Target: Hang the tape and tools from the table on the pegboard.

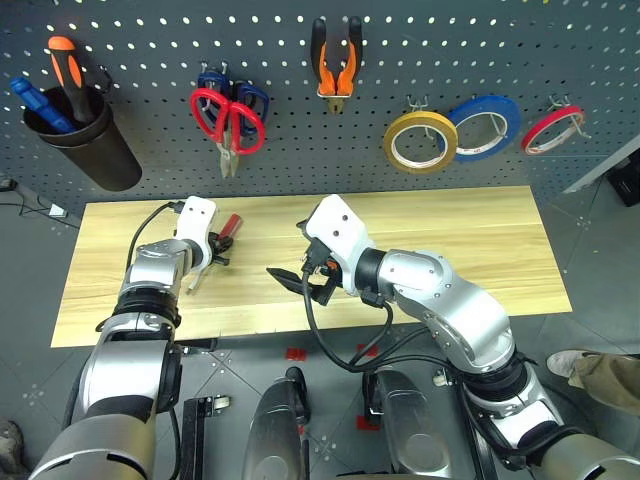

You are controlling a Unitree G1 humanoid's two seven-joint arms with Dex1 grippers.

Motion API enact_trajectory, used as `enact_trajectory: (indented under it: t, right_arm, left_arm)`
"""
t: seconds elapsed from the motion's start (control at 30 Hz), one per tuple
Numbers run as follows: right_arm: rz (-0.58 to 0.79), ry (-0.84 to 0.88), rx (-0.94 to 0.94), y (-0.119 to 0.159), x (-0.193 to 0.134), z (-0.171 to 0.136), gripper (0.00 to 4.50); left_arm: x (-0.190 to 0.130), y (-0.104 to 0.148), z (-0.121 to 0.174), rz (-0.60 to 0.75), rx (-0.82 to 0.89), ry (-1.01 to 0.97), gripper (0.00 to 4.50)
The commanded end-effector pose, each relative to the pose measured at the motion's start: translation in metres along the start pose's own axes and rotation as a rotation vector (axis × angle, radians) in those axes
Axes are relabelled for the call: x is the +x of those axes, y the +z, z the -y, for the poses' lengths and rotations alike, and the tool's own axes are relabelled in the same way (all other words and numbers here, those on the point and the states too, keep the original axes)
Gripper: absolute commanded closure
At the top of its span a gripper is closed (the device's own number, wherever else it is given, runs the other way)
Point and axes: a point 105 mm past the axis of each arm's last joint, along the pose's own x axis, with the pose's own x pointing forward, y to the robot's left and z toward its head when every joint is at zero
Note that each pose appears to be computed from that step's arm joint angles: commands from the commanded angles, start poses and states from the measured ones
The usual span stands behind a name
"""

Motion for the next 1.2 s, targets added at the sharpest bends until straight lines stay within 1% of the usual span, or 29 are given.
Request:
enact_trajectory:
  t: [0.03,0.1,0.17,0.23,0.27,0.3,0.37,0.43,0.5,0.57,0.63,0.77,0.87,0.93,1.03,1.2]
  right_arm:
    - [0.078,0.05,-0.048,0.012,-0.005,-0.007,0.0]
    - [0.087,0.079,-0.053,0.011,-0.009,-0.009,0.0]
    - [0.098,0.109,-0.078,0.01,-0.015,-0.012,0.0]
    - [0.104,0.117,-0.095,0.008,-0.017,-0.012,0.0]
    - [0.117,0.113,-0.113,0.008,-0.018,-0.01,0.0]
    - [0.144,0.112,-0.134,0.012,-0.022,-0.008,0.0]
    - [0.182,0.109,-0.139,0.018,-0.03,-0.001,0.0]
    - [0.201,0.101,-0.117,0.023,-0.035,0.006,0.0]
    - [0.209,0.076,-0.102,0.026,-0.039,0.016,0.0]
    - [0.214,0.058,-0.097,0.029,-0.042,0.022,0.0]
    - [0.214,0.054,-0.097,0.03,-0.043,0.025,0.0]
    - [0.208,0.008,-0.082,0.035,-0.041,0.032,0.0]
    - [0.225,-0.021,-0.038,0.042,-0.037,0.036,0.0]
    - [0.227,-0.039,-0.027,0.045,-0.032,0.038,0.0]
    - [0.235,-0.073,-0.027,0.051,-0.023,0.04,0.0]
    - [0.259,-0.099,-0.03,0.058,-0.016,0.04,0.0]
  left_arm:
    - [-0.016,-0.004,0.004,0.028,0.117,-0.084,3.58]
    - [-0.03,-0.004,0.007,0.067,0.151,-0.108,3.58]
    - [-0.05,0.005,0.007,0.16,0.157,-0.091,3.58]
    - [-0.062,0.01,0.008,0.212,0.148,-0.081,3.58]
    - [-0.068,0.017,0.01,0.267,0.139,-0.066,3.58]
    - [-0.089,0.032,0.015,0.405,0.122,-0.026,3.58]
    - [-0.128,0.046,0.022,0.568,0.102,0.065,3.58]
    - [-0.153,0.053,0.024,0.641,0.078,0.149,3.58]
    - [-0.176,0.071,0.027,0.737,0.068,0.214,3.58]
    - [-0.19,0.086,0.03,0.798,0.075,0.244,3.58]
    - [-0.201,0.101,0.019,0.857,0.039,0.297,3.58]
    - [-0.232,0.152,-0.024,1.043,0.004,0.452,3.58]
    - [-0.239,0.176,-0.046,1.103,0.035,0.55,3.58]
    - [-0.235,0.186,-0.054,1.12,0.067,0.594,3.58]
    - [-0.221,0.202,-0.061,1.138,0.123,0.627,3.58]
    - [-0.188,0.212,-0.07,1.149,0.131,0.671,3.58]
